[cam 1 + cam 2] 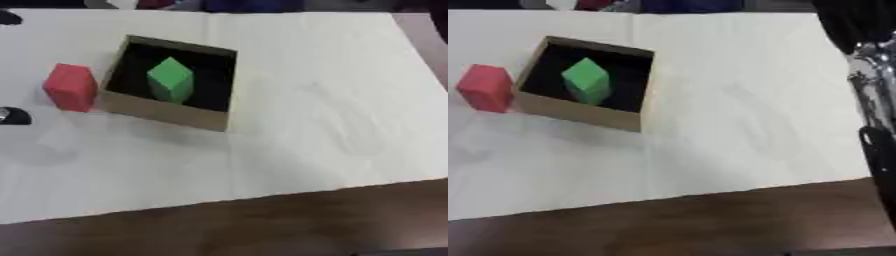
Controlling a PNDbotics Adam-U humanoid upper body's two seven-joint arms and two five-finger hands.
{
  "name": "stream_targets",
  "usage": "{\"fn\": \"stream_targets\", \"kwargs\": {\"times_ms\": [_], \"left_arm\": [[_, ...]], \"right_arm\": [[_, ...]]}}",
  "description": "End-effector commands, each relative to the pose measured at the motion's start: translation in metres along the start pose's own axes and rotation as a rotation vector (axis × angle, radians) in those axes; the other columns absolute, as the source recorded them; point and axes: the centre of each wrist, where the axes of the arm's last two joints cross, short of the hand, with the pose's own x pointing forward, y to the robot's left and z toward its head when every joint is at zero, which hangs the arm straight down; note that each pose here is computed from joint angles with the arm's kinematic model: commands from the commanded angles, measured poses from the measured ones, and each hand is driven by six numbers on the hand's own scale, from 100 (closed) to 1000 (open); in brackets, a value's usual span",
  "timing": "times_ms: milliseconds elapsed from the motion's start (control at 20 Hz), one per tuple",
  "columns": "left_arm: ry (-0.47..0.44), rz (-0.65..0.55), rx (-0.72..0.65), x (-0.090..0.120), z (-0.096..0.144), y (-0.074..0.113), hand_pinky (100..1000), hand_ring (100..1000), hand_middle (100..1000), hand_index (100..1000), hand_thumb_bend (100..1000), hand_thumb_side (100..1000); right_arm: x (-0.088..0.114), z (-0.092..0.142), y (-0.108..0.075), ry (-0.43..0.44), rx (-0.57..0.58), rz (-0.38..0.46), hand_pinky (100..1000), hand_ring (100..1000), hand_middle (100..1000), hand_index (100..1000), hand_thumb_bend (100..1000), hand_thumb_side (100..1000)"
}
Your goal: Pick up objects on the table and place them in the box.
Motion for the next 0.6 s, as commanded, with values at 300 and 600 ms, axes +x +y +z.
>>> {"fn": "stream_targets", "kwargs": {"times_ms": [300,600], "left_arm": [[-0.020,0.026,-0.135,-0.012,-0.026,0.005,783,874,856,984,583,645],[-0.075,0.073,-0.232,-0.010,-0.049,0.000,789,884,876,988,560,605]], "right_arm": [[0.007,-0.002,-0.001,-0.011,0.003,-0.002,1000,873,864,1000,100,975],[0.008,-0.005,0.000,-0.018,0.009,-0.002,1000,874,864,1000,100,980]]}}
